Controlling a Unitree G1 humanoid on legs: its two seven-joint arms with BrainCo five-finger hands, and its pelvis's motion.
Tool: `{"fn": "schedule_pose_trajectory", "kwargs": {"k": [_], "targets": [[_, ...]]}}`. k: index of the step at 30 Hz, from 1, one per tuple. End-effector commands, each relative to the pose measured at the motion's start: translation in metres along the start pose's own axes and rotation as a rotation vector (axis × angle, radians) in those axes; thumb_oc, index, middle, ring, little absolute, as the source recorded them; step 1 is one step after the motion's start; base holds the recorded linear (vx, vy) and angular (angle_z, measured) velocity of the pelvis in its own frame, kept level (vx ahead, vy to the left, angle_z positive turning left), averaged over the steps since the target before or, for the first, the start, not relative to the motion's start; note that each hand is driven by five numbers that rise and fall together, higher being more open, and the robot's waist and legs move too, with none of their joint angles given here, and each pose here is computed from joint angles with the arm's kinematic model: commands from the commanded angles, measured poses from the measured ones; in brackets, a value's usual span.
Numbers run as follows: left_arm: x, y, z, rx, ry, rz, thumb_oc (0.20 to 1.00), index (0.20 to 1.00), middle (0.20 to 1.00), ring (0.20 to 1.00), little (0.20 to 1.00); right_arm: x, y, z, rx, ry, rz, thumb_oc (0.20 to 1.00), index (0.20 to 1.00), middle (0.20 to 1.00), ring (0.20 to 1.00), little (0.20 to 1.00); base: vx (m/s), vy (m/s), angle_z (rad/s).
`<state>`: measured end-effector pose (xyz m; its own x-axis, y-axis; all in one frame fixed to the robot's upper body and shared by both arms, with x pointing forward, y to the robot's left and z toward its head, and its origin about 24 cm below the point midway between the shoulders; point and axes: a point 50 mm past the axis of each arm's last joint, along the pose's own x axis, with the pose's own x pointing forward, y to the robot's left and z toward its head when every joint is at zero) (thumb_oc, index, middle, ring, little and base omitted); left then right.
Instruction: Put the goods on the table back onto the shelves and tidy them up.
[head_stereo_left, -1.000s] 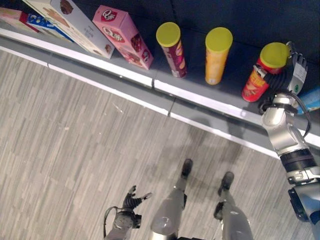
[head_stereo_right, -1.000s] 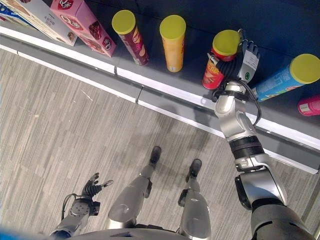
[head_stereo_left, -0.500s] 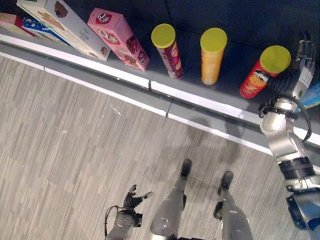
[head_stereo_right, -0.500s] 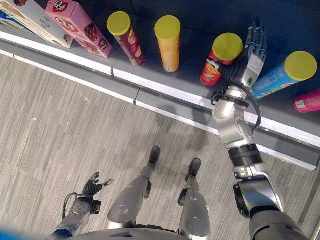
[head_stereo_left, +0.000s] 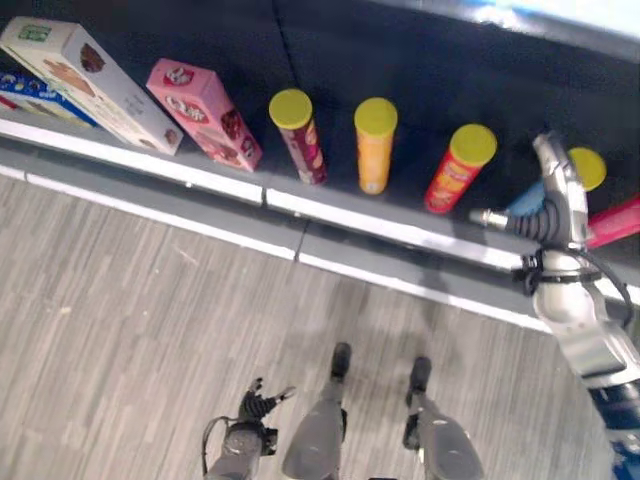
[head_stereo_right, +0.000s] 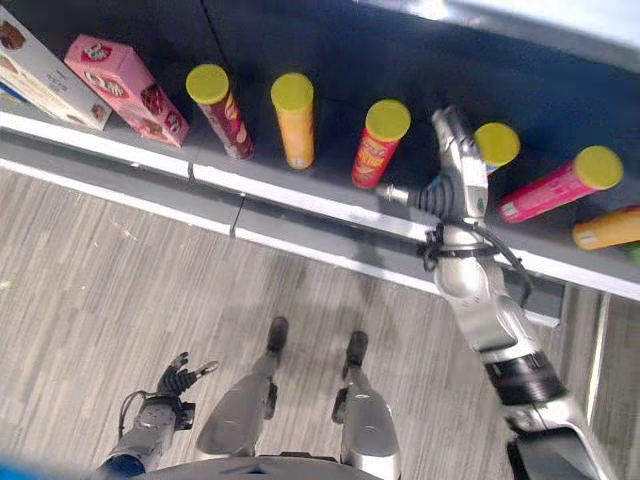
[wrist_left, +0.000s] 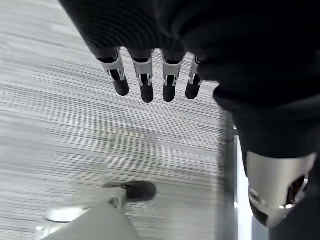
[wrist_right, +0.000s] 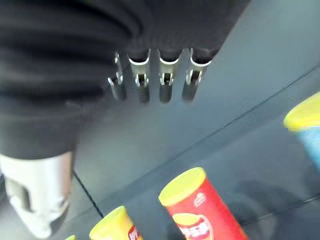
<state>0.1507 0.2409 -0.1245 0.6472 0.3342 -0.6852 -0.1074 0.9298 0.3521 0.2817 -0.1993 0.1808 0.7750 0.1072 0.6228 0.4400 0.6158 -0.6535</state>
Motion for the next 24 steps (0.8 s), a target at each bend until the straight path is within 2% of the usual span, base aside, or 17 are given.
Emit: {"fn": "schedule_pose_trajectory", "kwargs": {"k": [1,7,14,24], "targets": [[-0.002,0.014,-0.015,0.094,0.037,-0.01,1.0,1.0,1.0,1.0,1.0,0.004,-0.003,0.015,0.021,-0.133,0.149,1.0,1.0,1.0,1.0,1.0,0.04,0.196,-0.21],[-0.002,0.016,-0.02,0.113,0.066,-0.015,1.0,1.0,1.0,1.0,1.0,-0.002,0.001,0.004,0.021,-0.086,0.251,1.0,1.0,1.0,1.0,1.0,0.0,0.121,-0.21],[-0.002,0.027,-0.024,0.135,0.076,0.011,1.0,1.0,1.0,1.0,1.0,-0.011,-0.005,-0.003,0.058,-0.029,0.212,1.0,1.0,1.0,1.0,1.0,-0.06,0.063,-0.34],[-0.003,0.045,-0.022,0.105,0.058,0.069,1.0,1.0,1.0,1.0,1.0,-0.011,-0.02,-0.009,0.019,-0.014,0.147,1.0,1.0,1.0,1.0,1.0,-0.11,-0.164,-0.52]]}}
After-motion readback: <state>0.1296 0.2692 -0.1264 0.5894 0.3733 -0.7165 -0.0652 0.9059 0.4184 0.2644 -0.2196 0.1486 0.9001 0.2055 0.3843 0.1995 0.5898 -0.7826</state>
